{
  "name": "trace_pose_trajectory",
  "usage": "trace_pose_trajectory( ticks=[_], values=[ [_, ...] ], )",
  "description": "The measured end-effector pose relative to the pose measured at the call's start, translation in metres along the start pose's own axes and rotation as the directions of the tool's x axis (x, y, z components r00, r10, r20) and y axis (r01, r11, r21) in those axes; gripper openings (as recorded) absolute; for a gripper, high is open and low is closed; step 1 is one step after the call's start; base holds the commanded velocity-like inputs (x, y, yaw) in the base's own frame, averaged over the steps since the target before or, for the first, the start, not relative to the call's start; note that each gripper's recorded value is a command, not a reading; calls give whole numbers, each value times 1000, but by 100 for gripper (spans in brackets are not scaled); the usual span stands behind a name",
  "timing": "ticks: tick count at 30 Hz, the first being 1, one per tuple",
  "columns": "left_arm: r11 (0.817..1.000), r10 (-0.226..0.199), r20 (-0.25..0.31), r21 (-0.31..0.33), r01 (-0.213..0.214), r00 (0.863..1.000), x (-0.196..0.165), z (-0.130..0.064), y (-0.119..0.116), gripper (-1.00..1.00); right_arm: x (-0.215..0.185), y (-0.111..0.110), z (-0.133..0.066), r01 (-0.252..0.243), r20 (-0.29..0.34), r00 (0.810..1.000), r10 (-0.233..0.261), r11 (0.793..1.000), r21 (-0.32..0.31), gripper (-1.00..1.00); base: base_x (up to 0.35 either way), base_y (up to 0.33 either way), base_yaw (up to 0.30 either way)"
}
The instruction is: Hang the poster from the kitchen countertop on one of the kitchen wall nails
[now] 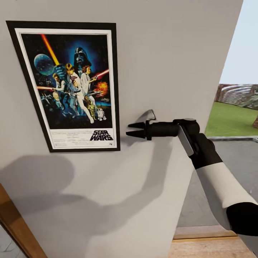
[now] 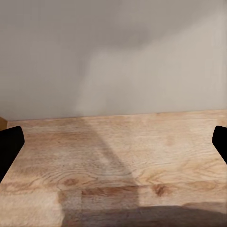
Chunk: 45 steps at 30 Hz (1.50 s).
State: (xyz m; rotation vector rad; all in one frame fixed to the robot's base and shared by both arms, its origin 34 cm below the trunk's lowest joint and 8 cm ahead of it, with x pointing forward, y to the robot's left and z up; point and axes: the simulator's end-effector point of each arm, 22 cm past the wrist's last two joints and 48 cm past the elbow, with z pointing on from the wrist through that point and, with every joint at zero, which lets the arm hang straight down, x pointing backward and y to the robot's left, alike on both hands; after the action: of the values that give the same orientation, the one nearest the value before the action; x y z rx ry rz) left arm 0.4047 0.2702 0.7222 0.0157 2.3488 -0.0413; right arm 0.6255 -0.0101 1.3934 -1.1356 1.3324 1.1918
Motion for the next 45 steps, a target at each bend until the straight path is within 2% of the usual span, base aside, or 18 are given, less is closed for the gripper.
trace_pose_trajectory(
  ticks=[6, 9, 10, 14, 21, 28, 31, 32, 33, 37, 40, 42, 43, 45],
  values=[
    [1000, 0, -1, 0, 0, 1000, 0, 0, 0, 100, -3, -1, -3, 2, 11, 1000, -2, 1000, 2, 100, -9, 0, 0],
    [1000, 0, -1, 0, 0, 1000, 0, 0, 0, 100, -7, -18, -8, 3, 25, 1000, -5, 997, 77, 100, -194, 0, 0],
    [1000, 0, -2, 0, 0, 1000, 0, 1, 0, 100, -6, -20, -8, 0, 22, 1000, -2, 997, 83, 100, -266, 0, 0],
    [1000, 0, -2, 0, 0, 1000, 0, 1, 0, 100, -8, -18, -7, 8, 23, 1000, -10, 997, 80, 100, -296, 0, 0],
    [1000, 0, -1, 0, 0, 1000, 0, 1, 0, 100, -20, -5, -6, 58, 28, 998, -60, 996, 67, 100, -251, 0, 0],
    [1000, 1, 0, 1, -1, 1000, 0, 0, 0, 100, -13, -2, -6, 52, 27, 998, -54, 997, 57, 100, -37, 0, 0],
    [1000, 0, 1, 0, 0, 1000, 0, 0, 0, 100, 46, 10, -4, 2, 33, 999, -3, 1000, 27, 100, -6, 0, 0],
    [1000, -1, 2, -1, 1, 1000, -1, 0, 0, 100, 77, 19, -4, -7, 44, 999, 6, 1000, 13, 100, -3, 0, 0],
    [1000, -1, 1, -1, 1, 1000, 0, 0, 0, 100, 123, 29, -10, -33, 48, 998, 32, 999, 11, 100, -2, 0, 0],
    [1000, -2, 0, -1, 2, 1000, 0, 0, 0, 100, 202, 54, -26, -79, 39, 996, 79, 997, 9, 100, -1, 0, 0],
    [1000, -3, -1, 0, 3, 1000, 0, 0, 0, 100, 286, 98, -45, -154, 19, 988, 154, 988, -2, 100, 0, 0, 0],
    [1000, -4, -1, 1, 4, 1000, 0, 0, 0, 100, 321, 117, -53, -185, 11, 983, 185, 983, 1, 100, 0, 0, 0],
    [1000, -5, -1, 1, 5, 1000, 0, 0, 0, 100, 353, 134, -61, -224, 0, 975, 224, 975, 11, 100, 0, 0, 0],
    [1000, -6, -1, 2, 6, 1000, 0, 0, 0, 100, 388, 151, -73, -281, -18, 959, 281, 959, 30, 100, 0, 0, 0]
  ],
)
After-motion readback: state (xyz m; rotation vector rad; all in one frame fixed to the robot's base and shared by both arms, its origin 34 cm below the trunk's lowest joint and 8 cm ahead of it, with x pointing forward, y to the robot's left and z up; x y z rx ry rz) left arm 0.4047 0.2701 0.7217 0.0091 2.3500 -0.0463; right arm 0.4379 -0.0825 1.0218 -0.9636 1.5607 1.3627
